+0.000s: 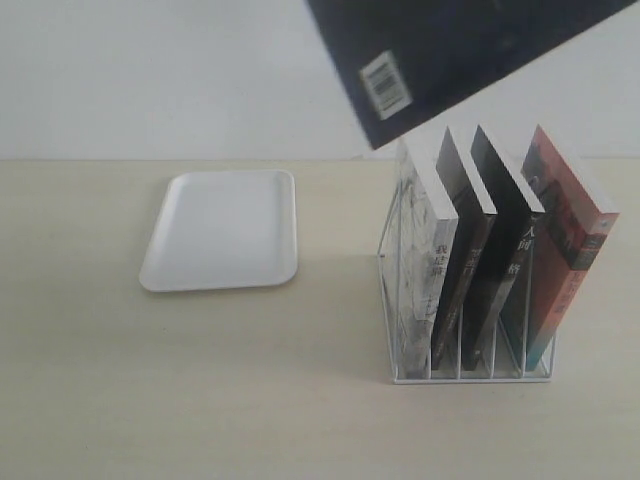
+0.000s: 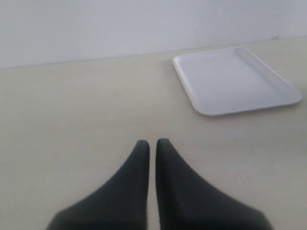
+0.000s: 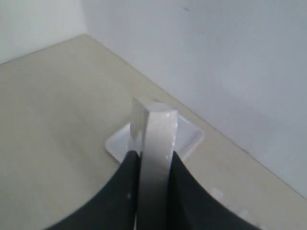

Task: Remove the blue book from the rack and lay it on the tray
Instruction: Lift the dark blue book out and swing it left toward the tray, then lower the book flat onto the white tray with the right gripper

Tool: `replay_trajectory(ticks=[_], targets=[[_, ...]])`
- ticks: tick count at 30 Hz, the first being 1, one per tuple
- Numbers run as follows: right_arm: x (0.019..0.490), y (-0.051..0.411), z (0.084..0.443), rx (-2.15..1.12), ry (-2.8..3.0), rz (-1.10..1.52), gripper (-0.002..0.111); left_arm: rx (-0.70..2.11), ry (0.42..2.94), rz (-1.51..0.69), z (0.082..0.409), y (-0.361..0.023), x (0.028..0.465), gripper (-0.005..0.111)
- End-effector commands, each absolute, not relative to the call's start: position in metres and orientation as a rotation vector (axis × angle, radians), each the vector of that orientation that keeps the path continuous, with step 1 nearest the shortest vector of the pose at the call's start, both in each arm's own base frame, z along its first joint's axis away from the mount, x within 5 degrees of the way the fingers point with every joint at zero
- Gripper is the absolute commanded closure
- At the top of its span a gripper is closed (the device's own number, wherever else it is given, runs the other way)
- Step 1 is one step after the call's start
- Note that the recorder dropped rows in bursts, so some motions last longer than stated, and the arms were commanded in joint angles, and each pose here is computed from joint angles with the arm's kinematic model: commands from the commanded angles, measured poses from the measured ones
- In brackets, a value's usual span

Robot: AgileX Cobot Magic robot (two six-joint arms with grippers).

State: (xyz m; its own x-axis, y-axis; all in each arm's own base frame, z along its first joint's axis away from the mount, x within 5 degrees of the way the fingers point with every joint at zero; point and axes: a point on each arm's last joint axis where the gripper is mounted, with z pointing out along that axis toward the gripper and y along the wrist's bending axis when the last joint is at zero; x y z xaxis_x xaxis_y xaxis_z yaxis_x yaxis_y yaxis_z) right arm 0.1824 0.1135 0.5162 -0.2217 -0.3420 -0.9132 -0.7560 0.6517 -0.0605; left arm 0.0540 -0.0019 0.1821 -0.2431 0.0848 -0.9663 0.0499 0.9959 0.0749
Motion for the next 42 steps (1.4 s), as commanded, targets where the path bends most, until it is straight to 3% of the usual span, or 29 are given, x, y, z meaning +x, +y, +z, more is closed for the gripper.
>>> replay_trajectory(ticks=[1,8,17,24,28,32,35,42], targets=[[0.181,0.134,0.513,-1.097,1.701,0.619,0.108,0.097,1.795,0.035,0.185,-0.002,0.054,0.102],[0.197,0.184,0.476,-1.373,1.741,0.656,0.108,0.097,1.795,0.035,0.185,-0.002,0.054,0.102],[0.216,0.263,0.415,-1.509,1.828,0.13,0.109,0.097,1.795,0.035,0.185,-0.002,0.054,0.102],[0.234,0.338,0.374,-1.557,1.496,0.023,0.109,0.097,1.795,0.035,0.185,-0.002,0.054,0.102],[0.265,0.363,0.326,-1.709,1.279,-0.312,0.109,0.097,1.795,0.035,0.185,-0.002,0.054,0.102],[0.279,0.396,0.283,-1.743,1.066,-0.32,0.109,0.097,1.795,0.035,0.185,-0.002,0.054,0.102],[0.293,0.396,0.265,-1.767,1.045,-0.41,0.109,0.097,1.795,0.035,0.185,-0.002,0.054,0.102],[0.343,0.369,0.257,-1.606,1.128,-0.293,0.109,0.097,1.795,0.035,0.185,-0.002,0.054,0.102]])
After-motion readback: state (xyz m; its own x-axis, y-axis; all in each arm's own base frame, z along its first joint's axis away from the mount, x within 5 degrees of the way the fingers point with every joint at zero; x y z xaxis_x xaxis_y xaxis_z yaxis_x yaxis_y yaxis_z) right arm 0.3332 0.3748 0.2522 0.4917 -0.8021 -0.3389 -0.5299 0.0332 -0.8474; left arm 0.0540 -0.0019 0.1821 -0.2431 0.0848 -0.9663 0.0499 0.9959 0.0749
